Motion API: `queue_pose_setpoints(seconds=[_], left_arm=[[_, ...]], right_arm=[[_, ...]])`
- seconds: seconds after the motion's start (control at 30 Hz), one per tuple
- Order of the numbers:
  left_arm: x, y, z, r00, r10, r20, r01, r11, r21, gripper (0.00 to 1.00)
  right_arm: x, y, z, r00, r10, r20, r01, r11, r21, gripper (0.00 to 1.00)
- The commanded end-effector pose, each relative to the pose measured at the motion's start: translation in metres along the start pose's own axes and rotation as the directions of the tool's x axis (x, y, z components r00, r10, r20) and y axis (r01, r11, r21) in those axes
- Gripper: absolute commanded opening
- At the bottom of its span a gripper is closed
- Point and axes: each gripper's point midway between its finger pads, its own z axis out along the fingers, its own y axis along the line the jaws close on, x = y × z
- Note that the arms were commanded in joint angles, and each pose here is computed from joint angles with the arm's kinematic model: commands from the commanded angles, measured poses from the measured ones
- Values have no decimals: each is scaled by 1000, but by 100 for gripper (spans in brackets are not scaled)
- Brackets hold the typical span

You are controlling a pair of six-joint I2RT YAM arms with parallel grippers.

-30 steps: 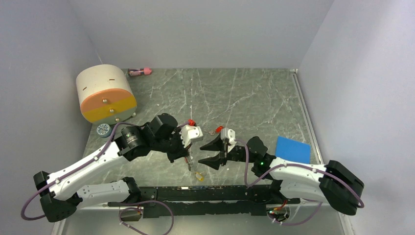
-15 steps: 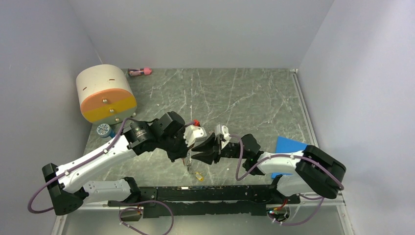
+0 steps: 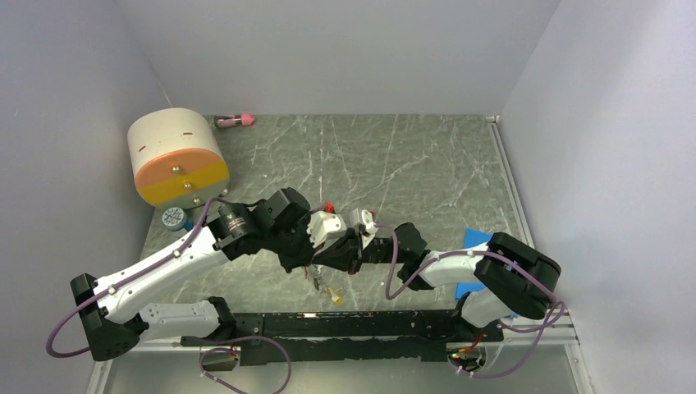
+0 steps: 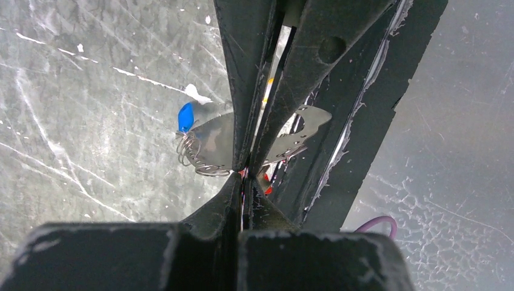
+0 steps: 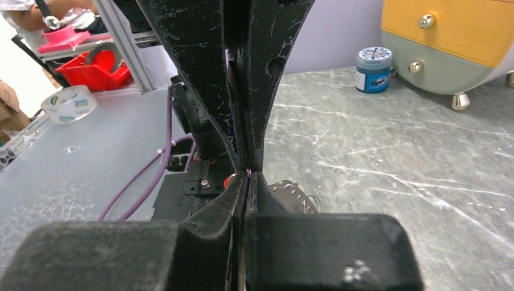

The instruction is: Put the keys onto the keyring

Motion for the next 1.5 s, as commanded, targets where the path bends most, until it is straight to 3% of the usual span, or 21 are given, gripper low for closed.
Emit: queue_pose_setpoints(seconds=[0.0, 0.2, 0.37, 0.57, 0.73, 0.93, 1.07, 1.27, 1.47], left_arm=[[-20, -1, -12, 996, 23, 90, -22, 1000, -10, 3], [-22, 2, -13, 994, 22, 108, -19, 999, -31, 4], [-26, 7, -23, 981, -19, 192, 35, 996, -83, 45], [-38, 2, -47, 882, -105, 460, 154, 986, -69, 61], [-40, -9, -63, 768, -65, 638, 108, 994, -29, 61], [-41, -35, -61, 645, 71, 761, -114, 993, 4, 61], [-42, -40, -47, 613, 159, 774, -225, 974, -22, 62], [-51, -35, -33, 594, 226, 772, -273, 959, -70, 60], [-59, -34, -33, 568, 270, 777, -308, 946, -104, 48]], right_arm=[[-22, 9, 8, 996, -54, 65, 57, 997, -59, 0], [-23, 11, 3, 995, -74, 65, 77, 996, -48, 0], [-31, 10, -4, 991, -101, 87, 102, 995, -5, 0], [-43, 15, -12, 985, -113, 126, 112, 994, 14, 0], [-54, 22, -19, 980, -114, 166, 112, 993, 23, 0], [-63, 27, -27, 977, -134, 166, 129, 991, 39, 0], [-65, 32, -31, 977, -147, 155, 143, 989, 35, 0], [-65, 36, -35, 978, -159, 132, 156, 987, 31, 0], [-65, 37, -35, 980, -155, 124, 152, 988, 27, 0]])
